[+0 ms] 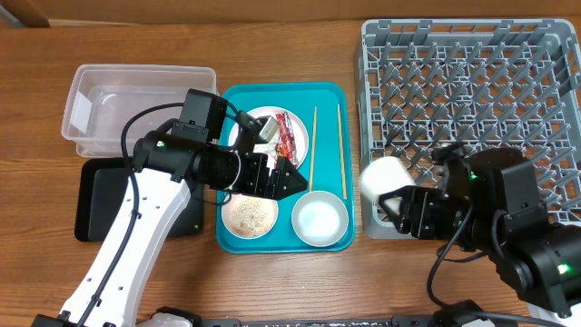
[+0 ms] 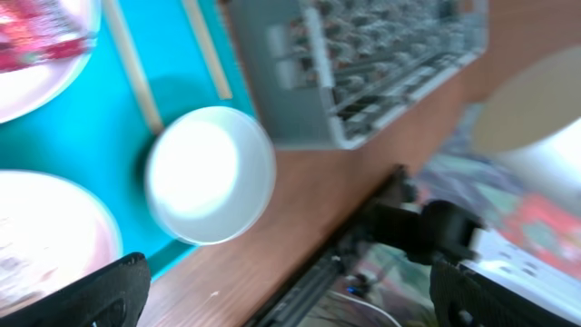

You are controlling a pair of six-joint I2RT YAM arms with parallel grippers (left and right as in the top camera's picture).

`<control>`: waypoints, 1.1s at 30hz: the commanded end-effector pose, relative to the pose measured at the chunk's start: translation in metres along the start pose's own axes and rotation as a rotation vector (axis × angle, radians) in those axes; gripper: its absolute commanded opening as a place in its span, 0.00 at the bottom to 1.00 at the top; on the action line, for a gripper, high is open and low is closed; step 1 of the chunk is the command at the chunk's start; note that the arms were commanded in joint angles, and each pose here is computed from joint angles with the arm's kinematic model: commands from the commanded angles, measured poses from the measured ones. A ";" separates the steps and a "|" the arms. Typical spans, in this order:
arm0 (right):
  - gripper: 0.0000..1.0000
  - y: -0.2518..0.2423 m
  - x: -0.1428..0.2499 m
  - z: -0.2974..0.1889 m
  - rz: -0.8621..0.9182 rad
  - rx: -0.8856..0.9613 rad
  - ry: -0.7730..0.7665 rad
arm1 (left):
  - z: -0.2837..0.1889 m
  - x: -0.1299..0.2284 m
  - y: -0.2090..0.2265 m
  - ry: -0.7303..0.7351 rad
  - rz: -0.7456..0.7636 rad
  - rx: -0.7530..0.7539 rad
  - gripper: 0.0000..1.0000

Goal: Sort waste into correct bins and load items into the dishwasher
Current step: 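Place the white cup upright in the grey rack with the right gripper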

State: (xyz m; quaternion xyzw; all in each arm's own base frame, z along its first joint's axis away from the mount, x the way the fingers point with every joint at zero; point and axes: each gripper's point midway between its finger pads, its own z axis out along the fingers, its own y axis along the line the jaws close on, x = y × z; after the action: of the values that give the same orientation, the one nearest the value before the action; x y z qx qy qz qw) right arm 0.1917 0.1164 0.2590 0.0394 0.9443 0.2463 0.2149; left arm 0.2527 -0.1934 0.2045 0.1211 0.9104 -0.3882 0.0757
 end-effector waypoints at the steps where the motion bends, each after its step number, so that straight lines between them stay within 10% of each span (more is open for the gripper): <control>1: 0.53 -0.049 -0.017 0.000 0.127 0.297 -0.067 | -0.007 -0.004 0.017 -0.037 0.001 -0.135 1.00; 16: 0.60 -0.094 0.019 0.084 0.207 0.570 0.444 | -0.084 0.017 0.001 -0.311 0.062 -0.357 1.00; 18: 0.80 -0.096 0.020 0.086 0.209 0.580 0.461 | -0.091 0.017 -0.011 -0.353 0.094 -0.326 1.00; 20: 1.00 -0.093 0.010 0.090 0.202 0.554 0.411 | -0.095 0.020 -0.022 -0.371 0.119 -0.281 1.00; 33: 1.00 -0.007 -0.089 -0.031 0.121 0.228 -0.183 | -0.058 0.028 0.024 -0.213 -0.032 -0.513 0.63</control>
State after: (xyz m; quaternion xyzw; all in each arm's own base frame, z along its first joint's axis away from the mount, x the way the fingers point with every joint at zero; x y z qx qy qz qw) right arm 0.2695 0.0850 0.2473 0.1465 0.9693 0.1001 0.1702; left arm 0.2224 -0.1354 0.2380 0.0676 0.9533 -0.2137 0.2027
